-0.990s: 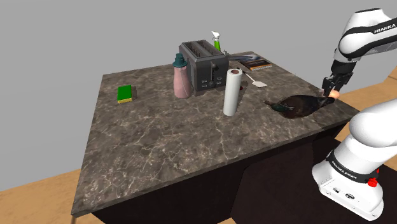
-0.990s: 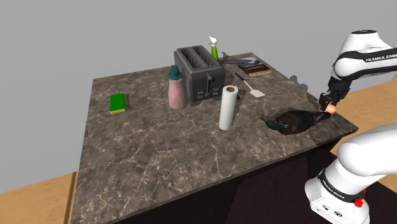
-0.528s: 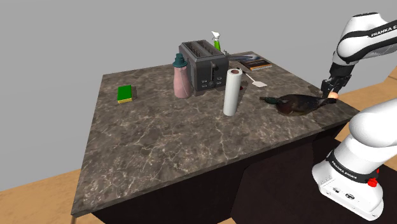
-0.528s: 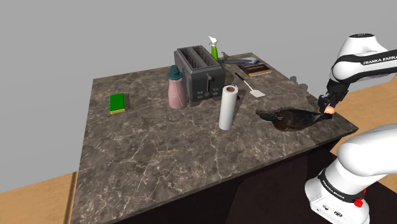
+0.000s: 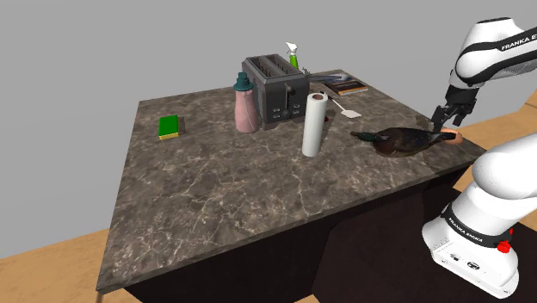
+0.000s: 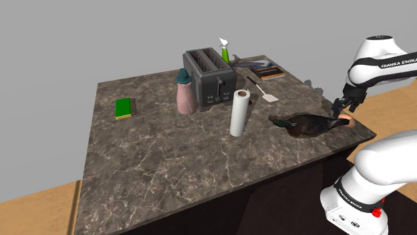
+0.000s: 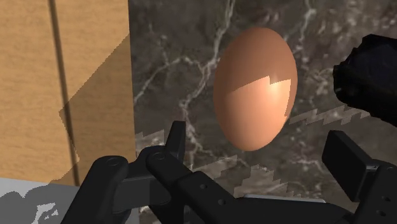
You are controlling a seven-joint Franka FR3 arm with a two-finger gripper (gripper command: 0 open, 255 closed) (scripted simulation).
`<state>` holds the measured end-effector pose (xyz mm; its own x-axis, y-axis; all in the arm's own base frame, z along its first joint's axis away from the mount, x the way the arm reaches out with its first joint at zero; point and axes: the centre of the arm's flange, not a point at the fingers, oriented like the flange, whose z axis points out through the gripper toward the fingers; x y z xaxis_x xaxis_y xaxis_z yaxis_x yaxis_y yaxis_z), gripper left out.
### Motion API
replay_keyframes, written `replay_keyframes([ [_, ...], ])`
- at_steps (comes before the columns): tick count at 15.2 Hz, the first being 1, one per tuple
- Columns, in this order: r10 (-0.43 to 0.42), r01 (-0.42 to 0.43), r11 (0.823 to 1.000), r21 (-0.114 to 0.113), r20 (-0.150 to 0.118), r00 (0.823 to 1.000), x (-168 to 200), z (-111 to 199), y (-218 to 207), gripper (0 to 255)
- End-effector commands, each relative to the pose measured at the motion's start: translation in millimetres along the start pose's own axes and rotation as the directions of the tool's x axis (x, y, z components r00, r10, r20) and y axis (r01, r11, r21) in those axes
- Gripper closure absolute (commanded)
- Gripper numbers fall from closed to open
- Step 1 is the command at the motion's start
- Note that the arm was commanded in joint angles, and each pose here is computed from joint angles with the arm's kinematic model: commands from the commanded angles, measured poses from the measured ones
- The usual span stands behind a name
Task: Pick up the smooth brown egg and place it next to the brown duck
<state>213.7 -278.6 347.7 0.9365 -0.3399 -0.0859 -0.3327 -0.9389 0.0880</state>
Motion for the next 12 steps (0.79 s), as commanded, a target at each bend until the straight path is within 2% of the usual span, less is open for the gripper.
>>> replay_keyframes([
  [1,0.0,0.0,1.0,0.0,0.0,1.0,0.0,0.4,-0.1,0],
  [5,0.0,0.0,1.0,0.0,0.0,1.0,0.0,-49.6,-0.1,0],
  [12,0.0,0.0,1.0,0.0,0.0,1.0,0.0,-49.6,-0.1,0],
])
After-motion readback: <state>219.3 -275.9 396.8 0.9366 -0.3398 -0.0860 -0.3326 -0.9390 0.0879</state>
